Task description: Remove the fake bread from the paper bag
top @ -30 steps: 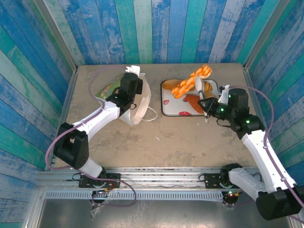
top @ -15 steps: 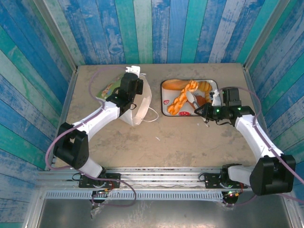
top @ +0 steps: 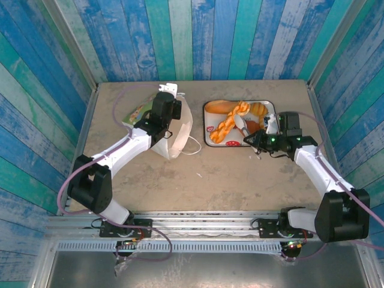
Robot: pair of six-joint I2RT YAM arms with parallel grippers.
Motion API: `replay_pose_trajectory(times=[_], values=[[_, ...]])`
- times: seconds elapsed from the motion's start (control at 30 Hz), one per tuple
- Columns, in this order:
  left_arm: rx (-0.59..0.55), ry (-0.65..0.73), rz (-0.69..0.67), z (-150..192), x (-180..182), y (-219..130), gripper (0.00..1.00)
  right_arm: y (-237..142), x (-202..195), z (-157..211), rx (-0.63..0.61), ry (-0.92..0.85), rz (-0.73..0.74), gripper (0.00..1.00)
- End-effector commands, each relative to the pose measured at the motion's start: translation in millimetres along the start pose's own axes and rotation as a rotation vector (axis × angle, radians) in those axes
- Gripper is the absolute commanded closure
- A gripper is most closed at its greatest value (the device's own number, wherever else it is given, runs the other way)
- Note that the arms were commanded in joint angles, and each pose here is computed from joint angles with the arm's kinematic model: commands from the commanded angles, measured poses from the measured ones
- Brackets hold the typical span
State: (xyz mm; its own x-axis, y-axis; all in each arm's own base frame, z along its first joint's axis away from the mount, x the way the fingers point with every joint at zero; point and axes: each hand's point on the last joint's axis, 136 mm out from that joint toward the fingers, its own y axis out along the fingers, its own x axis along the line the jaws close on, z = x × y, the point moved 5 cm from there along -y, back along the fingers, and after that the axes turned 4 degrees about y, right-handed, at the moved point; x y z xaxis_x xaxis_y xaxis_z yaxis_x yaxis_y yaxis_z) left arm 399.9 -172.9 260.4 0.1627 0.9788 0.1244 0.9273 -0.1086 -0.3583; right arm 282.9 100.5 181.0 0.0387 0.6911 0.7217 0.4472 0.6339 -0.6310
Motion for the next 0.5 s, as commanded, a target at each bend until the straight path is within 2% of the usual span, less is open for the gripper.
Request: replay_pose_trajectory(times=[0.0, 0.47], values=[[-0.052, -0.035, 0.004, -13, 4, -12, 1.0, 2, 3, -6, -0.025, -0.022, -0.029, 0.82], [-0.051, -0.039, 0.021, -9, 2, -11, 1.0, 23, -4, -9, -0.048, 0.025, -0.047, 0.81]])
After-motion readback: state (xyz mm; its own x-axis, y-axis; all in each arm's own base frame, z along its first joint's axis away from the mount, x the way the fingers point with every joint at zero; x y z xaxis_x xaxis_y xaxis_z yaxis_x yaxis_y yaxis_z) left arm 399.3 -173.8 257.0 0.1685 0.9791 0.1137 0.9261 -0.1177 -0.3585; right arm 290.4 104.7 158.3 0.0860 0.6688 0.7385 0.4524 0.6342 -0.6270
